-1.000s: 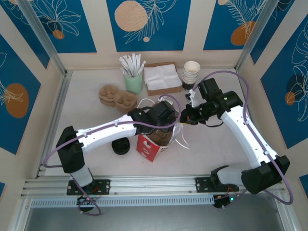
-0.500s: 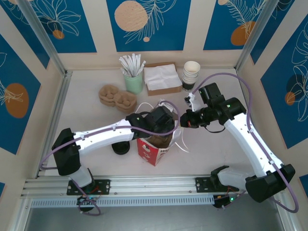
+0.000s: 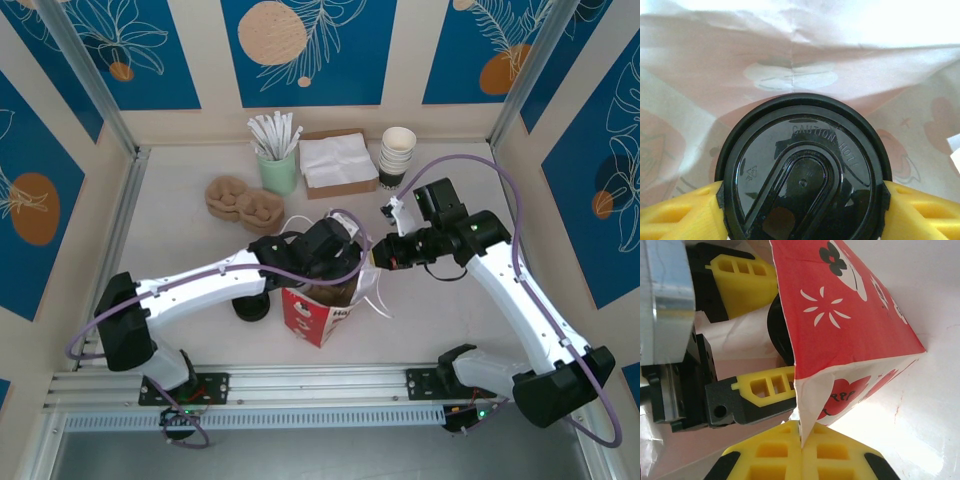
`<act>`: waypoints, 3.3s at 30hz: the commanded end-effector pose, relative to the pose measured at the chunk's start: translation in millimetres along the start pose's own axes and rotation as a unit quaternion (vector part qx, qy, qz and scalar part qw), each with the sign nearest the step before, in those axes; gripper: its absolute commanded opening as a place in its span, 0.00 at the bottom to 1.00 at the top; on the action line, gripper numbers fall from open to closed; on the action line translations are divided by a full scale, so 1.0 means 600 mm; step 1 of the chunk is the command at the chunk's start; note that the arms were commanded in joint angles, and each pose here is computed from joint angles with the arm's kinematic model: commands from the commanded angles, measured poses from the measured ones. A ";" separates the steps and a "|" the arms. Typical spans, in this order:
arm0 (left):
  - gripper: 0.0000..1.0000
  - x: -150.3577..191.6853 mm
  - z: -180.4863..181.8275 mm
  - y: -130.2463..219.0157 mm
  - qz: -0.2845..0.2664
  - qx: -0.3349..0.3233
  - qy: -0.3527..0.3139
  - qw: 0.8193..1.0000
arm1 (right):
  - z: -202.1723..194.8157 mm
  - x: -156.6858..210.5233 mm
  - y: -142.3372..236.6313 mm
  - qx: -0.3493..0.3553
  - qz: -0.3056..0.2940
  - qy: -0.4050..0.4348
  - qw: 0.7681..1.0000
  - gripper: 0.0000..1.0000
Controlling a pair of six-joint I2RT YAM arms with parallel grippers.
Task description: Pack the takeout coffee
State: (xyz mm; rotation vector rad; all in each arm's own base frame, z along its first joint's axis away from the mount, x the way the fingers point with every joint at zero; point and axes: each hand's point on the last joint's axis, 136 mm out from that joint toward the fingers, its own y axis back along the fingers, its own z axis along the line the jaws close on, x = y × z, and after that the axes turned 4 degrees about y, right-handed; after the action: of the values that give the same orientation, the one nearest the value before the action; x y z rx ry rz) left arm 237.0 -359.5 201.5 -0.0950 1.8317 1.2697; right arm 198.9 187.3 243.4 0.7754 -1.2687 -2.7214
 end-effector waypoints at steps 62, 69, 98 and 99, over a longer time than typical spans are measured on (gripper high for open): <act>0.69 0.063 0.054 -0.078 0.051 -0.042 0.046 0.997 | -0.009 -0.029 -0.019 0.020 -0.078 0.133 0.988 0.06; 0.68 0.078 0.055 -0.089 0.075 -0.038 0.051 0.995 | -0.012 -0.031 -0.020 0.022 -0.080 0.133 0.988 0.05; 0.67 0.127 0.055 -0.134 0.129 -0.031 0.026 0.991 | -0.027 -0.044 -0.018 0.046 -0.121 0.140 0.982 0.05; 0.67 0.127 0.053 -0.133 0.125 -0.025 0.023 0.992 | -0.025 -0.045 -0.017 0.045 -0.123 0.141 0.981 0.05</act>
State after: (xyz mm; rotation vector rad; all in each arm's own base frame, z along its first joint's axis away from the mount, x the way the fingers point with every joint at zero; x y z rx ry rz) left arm 273.5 -357.5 137.4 -0.1186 1.8758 1.4106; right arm 225.8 191.4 237.6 1.2978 -1.2911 -2.6228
